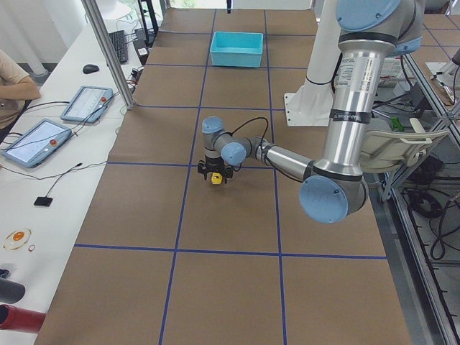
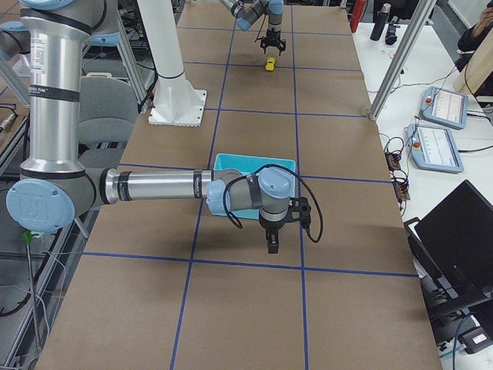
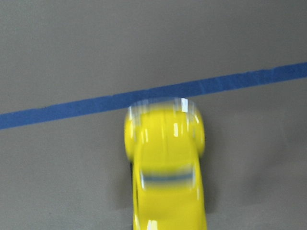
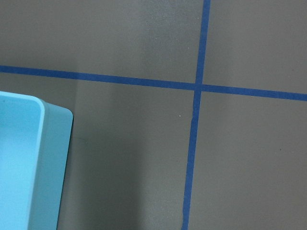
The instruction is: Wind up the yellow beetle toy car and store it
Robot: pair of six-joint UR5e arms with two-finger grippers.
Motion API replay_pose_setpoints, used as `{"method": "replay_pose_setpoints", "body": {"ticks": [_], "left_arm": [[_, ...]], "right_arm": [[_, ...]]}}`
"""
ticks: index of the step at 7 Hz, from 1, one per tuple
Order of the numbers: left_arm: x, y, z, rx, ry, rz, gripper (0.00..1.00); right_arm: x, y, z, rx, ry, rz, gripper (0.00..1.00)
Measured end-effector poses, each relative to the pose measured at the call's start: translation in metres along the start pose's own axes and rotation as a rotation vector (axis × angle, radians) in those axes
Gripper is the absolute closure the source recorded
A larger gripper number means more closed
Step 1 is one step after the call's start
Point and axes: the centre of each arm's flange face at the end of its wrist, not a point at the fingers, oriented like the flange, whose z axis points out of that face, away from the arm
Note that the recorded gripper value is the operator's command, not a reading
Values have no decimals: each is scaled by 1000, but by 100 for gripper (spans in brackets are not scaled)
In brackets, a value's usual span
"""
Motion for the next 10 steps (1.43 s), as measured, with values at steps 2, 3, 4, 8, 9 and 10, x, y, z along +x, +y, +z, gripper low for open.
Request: {"method": "replay_pose_setpoints", "body": {"ticks": [2,3,4,8,9,10], "left_arm": [[0,1,0,0,-1,-1,0],[0,1,-1,0,-1,-1,0],[0,1,-1,-1,-1,-2,0],[-3,6,-4,-2,-8,-11,0],[-4,8,-5,-3,-10,-14,0],[-9,13,-10,-7,-19,-28,0]], "right_arm": [[0,0,0,-1,0,-1,0],[0,0,0,-1,0,-1,0],[-1,0,1,-2,0,-1,0],[-2,-1,1,-2,-1,-4,0],[-2,-1,1,-2,0,-4,0],[-2,-2,1,-2,1,-5,0]]}}
